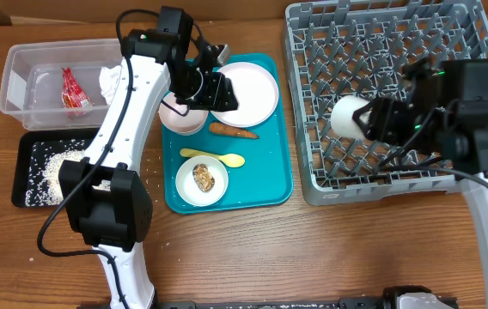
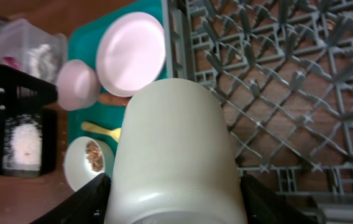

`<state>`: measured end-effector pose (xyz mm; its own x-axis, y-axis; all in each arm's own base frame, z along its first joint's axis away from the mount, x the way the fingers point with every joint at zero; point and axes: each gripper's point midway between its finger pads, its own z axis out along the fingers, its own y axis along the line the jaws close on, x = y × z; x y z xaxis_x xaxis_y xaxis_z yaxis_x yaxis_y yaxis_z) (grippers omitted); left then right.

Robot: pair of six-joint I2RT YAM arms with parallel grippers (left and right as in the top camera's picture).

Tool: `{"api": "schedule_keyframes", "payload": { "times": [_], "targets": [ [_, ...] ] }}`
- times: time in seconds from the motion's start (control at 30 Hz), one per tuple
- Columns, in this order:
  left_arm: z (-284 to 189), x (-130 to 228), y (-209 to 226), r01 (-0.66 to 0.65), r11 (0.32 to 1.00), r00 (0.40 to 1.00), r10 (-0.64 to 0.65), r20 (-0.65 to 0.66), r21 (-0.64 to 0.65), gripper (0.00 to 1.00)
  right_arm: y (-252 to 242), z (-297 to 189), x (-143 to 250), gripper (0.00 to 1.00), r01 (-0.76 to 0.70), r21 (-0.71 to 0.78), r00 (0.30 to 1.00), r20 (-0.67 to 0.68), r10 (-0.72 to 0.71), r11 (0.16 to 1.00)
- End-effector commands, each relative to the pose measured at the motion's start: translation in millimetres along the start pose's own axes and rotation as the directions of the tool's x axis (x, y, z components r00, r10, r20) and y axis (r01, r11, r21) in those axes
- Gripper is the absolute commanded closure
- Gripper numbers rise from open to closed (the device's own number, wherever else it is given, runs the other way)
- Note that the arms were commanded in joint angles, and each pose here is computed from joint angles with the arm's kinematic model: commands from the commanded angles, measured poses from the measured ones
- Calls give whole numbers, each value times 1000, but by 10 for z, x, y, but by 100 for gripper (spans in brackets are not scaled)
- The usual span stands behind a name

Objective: Sort waste into correct bins and load items into the dishwasher
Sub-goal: 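Place the white cup upside down in the dish rack with right gripper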

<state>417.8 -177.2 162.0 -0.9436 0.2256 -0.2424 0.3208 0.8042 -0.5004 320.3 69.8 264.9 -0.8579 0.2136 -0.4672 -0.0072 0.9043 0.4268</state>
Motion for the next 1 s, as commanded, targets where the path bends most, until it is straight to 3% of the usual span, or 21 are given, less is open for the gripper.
{"api": "schedule_keyframes", "payload": {
  "times": [0.0, 0.2, 0.53, 0.6, 0.67, 0.73, 0.97],
  "targets": [
    [-89, -10, 513, 60, 951, 998, -58, 16, -302, 49, -112, 24, 102, 64, -3, 223, 1000, -12, 6, 975],
    [-114, -11, 585, 59, 937, 998, -56, 18, -344, 48, -160, 382, 365, 67, 48, 327, 985, -170, 9, 944],
    [-114, -6, 585, 59, 937, 998, -57, 17, -344, 49, -423, 887, 675, 60, 85, 445, 924, -370, 96, 892],
    [-114, -5, 585, 59, 937, 998, -57, 16, -344, 48, -444, 947, 690, 51, 92, 448, 918, -385, 99, 889],
    [-114, -1, 585, 60, 937, 998, -58, 15, -344, 50, -441, 988, 702, 34, 93, 441, 913, -395, 100, 893],
    [-113, 0, 583, 60, 937, 998, -58, 14, -343, 50, -420, 1011, 700, 27, 91, 429, 913, -397, 97, 899],
    [-443, -87, 383, 49, 938, 998, -37, 41, -342, 48, -225, 917, 478, 19, 73, 375, 934, -350, 68, 924]
  ]
}}
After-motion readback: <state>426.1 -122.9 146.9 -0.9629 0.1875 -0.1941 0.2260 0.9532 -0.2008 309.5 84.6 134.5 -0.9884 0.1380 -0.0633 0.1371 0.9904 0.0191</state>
